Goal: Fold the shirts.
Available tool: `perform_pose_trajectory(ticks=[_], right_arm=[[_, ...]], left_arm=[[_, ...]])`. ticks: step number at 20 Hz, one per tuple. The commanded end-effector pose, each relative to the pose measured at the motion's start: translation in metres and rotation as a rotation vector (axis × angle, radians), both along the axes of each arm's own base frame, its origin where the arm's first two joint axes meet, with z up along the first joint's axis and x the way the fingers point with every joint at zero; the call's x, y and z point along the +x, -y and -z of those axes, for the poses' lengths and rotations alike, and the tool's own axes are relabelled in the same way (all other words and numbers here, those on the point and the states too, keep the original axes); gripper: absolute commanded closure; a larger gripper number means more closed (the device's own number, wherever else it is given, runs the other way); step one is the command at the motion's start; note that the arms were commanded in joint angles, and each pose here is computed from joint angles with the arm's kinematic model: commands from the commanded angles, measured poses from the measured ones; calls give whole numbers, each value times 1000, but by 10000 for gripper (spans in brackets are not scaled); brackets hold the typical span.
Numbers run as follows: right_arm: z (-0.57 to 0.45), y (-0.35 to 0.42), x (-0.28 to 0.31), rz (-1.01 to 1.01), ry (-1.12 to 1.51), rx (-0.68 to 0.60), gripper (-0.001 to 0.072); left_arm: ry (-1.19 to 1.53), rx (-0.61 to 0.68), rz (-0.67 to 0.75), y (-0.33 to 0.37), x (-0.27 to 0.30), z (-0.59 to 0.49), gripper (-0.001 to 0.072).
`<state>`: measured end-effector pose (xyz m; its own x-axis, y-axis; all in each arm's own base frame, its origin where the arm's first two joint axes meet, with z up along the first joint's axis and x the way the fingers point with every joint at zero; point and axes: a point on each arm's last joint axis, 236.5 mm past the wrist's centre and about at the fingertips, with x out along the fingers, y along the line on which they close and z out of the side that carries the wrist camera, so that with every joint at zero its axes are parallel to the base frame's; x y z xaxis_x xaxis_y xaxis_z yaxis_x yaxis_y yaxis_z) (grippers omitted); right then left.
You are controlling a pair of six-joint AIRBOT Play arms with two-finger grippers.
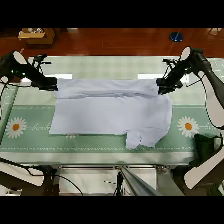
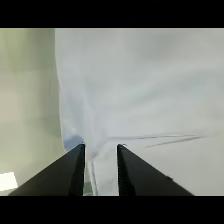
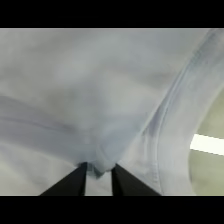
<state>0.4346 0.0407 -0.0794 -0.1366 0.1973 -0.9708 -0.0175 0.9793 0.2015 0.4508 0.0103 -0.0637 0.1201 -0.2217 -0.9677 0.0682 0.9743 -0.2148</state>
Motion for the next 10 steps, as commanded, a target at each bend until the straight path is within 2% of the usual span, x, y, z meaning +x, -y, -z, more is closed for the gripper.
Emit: perform_pose_trajectory(ticks=[1,2,3,4,7,10], right_arm=[[-15,21,-15,-93,-21,-55,357],[-25,41,-24,-115,-43,-111,335],[-35,58,-32,-91,-58,-142,319],[-41,65,-38,-42,-54,-112,315],[-39,69,-75,94,-74,66,231],[-28,57,-105,202,-14,245,231]], left_arm=[[-60,-9,-8,-12,-17,-14,429],[-77,-17,-33,-21,-25,-21,369],[-97,-26,-70,-31,-33,-27,193],[-121,-58,-108,-37,-44,-32,74],[-169,-213,-173,-36,-84,-38,74],[-261,-284,-222,-32,-147,-19,74]])
